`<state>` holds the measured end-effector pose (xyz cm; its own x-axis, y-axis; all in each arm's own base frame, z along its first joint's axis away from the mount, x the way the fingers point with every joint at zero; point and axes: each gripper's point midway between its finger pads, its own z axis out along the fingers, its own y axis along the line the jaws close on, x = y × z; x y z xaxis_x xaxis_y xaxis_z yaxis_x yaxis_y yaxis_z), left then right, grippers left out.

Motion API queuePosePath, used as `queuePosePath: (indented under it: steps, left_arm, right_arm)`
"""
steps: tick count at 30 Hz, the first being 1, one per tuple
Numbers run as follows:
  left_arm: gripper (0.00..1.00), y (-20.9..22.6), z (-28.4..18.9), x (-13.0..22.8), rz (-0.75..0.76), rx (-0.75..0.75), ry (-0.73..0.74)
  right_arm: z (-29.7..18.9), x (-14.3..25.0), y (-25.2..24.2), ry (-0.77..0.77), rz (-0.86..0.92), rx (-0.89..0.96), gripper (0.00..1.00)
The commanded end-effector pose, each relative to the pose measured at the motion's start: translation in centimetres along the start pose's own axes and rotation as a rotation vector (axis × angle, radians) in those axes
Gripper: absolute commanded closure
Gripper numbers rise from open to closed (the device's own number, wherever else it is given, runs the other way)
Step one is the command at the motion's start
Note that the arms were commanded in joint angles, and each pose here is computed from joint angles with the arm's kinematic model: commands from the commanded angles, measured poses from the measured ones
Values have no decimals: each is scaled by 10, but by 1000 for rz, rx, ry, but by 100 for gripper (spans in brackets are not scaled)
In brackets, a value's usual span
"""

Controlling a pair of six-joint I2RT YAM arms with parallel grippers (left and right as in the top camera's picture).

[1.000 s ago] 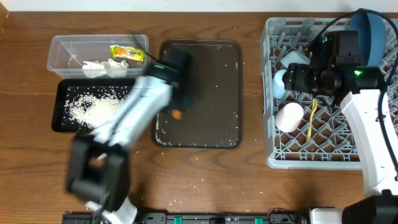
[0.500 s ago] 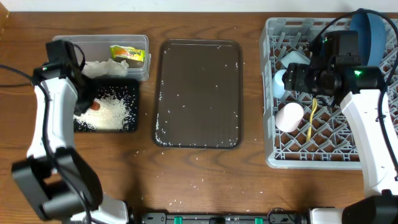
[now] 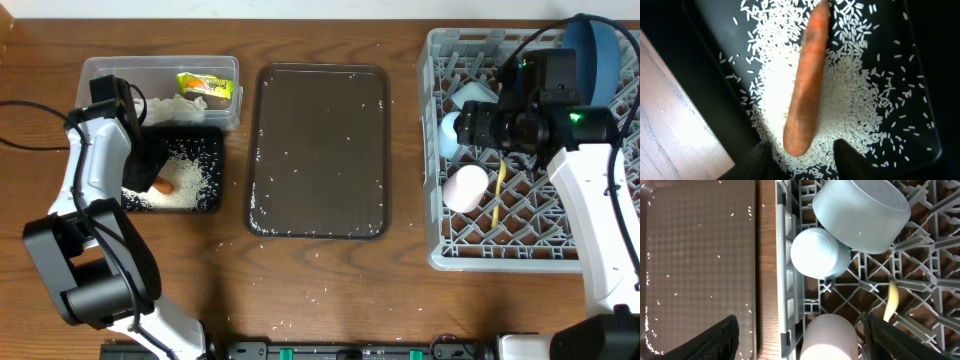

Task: Sort waste into correct bins and load items into the dishwasher rack
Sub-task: 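Carry carrot with left gripper onto black rice tray and release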

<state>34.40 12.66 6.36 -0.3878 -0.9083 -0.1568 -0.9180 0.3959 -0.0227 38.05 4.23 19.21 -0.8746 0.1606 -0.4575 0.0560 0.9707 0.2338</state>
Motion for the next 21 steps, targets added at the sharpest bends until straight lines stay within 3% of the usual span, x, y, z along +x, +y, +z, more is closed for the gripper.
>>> queuePosePath:
  steps: [1, 9, 13, 14, 16, 21]
  left_arm:
    - [53, 1, 2, 2, -3, -5, 12]
    - [49, -7, -43, -6, 34, 93, -54]
    - [49, -12, -91, -3, 115, 211, -122]
    - [45, -11, -102, -2, 114, 229, -139]
    - [18, -7, -121, -1, 113, 263, -171]
    - [14, -1, -152, 0, 105, 328, -234]
  right_arm:
    - [-10, -7, 2, -35, -36, -6, 21]
    - [-11, -14, 16, -63, -93, -74, 23]
    - [-30, -22, 32, -117, -147, -128, 17]
    - [-38, -26, 33, -137, -151, -125, 14]
    - [-58, -32, 32, -190, -157, -101, 11]
    - [-113, -35, 24, -329, -161, -20, 1]
